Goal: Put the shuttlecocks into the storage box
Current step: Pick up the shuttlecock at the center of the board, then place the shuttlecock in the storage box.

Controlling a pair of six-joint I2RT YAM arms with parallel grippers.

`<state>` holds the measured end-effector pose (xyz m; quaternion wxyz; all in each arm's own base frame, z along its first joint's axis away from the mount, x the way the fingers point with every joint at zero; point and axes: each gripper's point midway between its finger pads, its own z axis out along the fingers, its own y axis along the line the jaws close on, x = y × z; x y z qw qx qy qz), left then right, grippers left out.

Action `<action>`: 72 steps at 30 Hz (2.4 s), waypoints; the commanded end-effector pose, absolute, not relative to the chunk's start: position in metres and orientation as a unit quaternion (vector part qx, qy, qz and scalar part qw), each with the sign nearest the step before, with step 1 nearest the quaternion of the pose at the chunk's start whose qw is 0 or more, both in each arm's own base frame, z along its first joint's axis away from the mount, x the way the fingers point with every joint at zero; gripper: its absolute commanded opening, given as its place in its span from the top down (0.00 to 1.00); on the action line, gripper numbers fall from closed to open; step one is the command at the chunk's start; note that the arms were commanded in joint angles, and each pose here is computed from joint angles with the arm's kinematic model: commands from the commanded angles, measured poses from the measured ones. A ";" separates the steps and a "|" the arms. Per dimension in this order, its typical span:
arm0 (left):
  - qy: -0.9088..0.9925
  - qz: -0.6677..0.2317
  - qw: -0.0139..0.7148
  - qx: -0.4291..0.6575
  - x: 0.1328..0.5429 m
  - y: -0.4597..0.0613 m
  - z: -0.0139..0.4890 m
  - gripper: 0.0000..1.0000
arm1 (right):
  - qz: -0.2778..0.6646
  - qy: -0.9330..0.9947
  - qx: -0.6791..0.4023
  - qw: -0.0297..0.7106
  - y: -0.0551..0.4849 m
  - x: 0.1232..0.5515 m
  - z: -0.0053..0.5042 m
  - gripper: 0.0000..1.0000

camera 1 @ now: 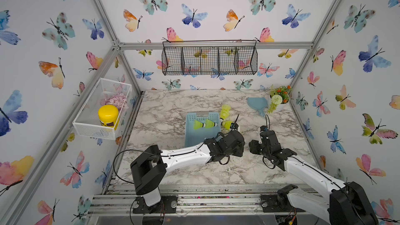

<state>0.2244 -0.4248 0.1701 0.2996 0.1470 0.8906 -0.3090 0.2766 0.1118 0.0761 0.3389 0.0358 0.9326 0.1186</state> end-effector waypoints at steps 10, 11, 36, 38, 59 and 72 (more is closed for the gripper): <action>0.854 -0.305 0.352 0.230 0.254 -0.337 0.230 1.00 | 0.162 0.918 -0.041 0.360 0.135 0.279 0.090 0.48; 0.853 -0.304 0.353 0.236 0.256 -0.329 0.231 1.00 | 0.168 0.917 -0.048 0.360 0.138 0.279 0.091 0.48; 0.879 -0.255 0.263 0.305 0.299 -0.265 0.134 1.00 | 0.222 0.894 -0.105 0.374 0.160 0.274 0.110 0.48; 0.882 -0.254 0.250 0.308 0.303 -0.269 0.126 1.00 | 0.225 0.895 -0.107 0.371 0.161 0.273 0.110 0.48; 0.882 -0.272 0.223 0.315 0.328 -0.291 0.089 1.00 | 0.223 0.900 -0.098 0.363 0.156 0.265 0.103 0.48; 0.883 -0.281 0.214 0.309 0.337 -0.290 0.078 1.00 | 0.223 0.902 -0.101 0.354 0.158 0.264 0.098 0.48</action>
